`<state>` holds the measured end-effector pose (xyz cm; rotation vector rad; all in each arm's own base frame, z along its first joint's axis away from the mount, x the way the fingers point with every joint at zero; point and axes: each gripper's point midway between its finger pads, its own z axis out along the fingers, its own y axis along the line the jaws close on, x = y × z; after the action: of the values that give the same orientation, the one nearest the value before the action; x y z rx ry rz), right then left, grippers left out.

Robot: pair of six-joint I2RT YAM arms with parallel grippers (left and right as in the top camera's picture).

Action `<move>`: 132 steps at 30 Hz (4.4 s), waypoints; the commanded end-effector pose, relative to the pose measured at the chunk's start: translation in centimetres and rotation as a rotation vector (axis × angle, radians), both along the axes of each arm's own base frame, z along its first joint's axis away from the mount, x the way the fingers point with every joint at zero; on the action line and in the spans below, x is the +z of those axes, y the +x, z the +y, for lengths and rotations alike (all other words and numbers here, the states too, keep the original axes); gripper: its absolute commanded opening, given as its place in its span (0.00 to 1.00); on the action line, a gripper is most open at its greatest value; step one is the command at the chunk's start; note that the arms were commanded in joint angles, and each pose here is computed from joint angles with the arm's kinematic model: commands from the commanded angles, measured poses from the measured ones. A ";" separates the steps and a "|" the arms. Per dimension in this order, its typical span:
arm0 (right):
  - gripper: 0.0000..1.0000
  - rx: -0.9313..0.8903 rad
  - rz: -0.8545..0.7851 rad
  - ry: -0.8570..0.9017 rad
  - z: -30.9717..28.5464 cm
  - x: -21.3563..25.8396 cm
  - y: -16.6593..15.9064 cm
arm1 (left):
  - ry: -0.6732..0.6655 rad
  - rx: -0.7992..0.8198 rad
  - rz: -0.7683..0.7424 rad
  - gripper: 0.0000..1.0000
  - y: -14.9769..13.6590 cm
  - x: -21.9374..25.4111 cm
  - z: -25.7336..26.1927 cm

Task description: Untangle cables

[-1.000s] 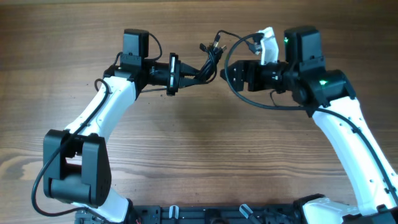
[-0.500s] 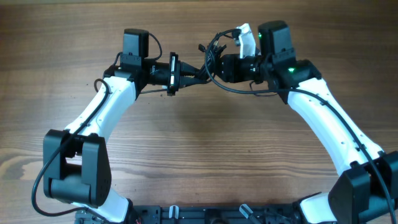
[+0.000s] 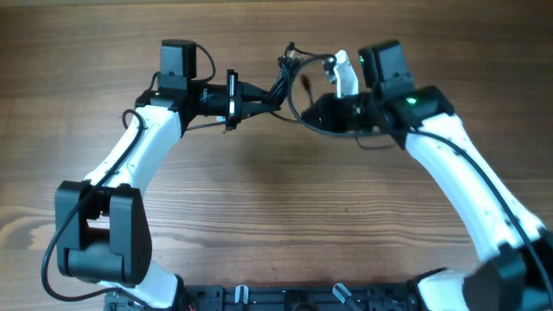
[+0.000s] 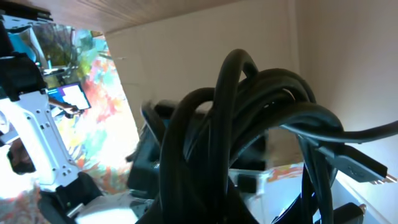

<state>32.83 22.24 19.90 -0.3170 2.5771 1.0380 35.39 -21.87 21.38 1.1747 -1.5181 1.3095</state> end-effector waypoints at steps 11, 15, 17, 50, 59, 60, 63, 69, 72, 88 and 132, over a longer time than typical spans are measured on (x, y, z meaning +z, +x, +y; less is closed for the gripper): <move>0.48 -0.184 0.072 -0.024 -2.6 -5.7 3.5 | -0.093 -0.007 -0.619 0.04 3.1 6.1 2.2; 0.75 -0.300 -0.008 0.072 -7.8 -0.9 5.5 | -0.060 0.024 -0.672 0.04 3.8 5.8 1.9; 0.76 -0.364 -0.031 0.069 -11.1 0.1 5.6 | -0.012 0.048 -0.709 0.04 4.3 4.8 1.4; 0.78 -0.380 -0.014 -0.033 -14.2 -1.5 4.6 | 0.988 -1.024 -1.512 0.85 -2.7 -10.0 1.9; 0.79 -0.368 -0.020 -0.040 -14.2 -1.5 4.5 | 0.666 -1.727 -1.809 0.67 -7.7 -17.9 -3.7; 0.79 -0.363 -0.025 -0.043 -14.2 -1.5 4.5 | 0.661 -1.734 -1.801 0.67 -7.8 -18.2 -3.7; 0.80 -0.361 -0.027 -0.044 -14.2 -1.5 4.5 | 0.605 -1.799 -1.822 0.69 -7.9 -19.4 -3.7; 0.80 -0.375 -0.030 -0.066 -14.6 -1.7 4.6 | 0.495 -1.782 -1.836 0.66 -9.4 -20.3 -5.2; 0.81 -0.375 -0.029 -0.066 -14.6 -1.7 4.6 | 0.448 -1.828 -1.821 0.62 -10.6 -21.6 -5.9; 0.81 -0.394 -0.026 -0.048 -14.6 -1.5 4.9 | 0.407 -0.768 -1.886 0.04 -4.0 -1.5 -7.4; 0.21 0.100 -0.157 0.679 8.7 8.6 6.0 | -0.159 -0.100 -1.231 0.04 1.0 16.7 -0.8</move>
<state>38.31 30.54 29.41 -0.3658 1.9027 1.7445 36.43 -22.62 37.30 0.0823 -2.1436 2.1757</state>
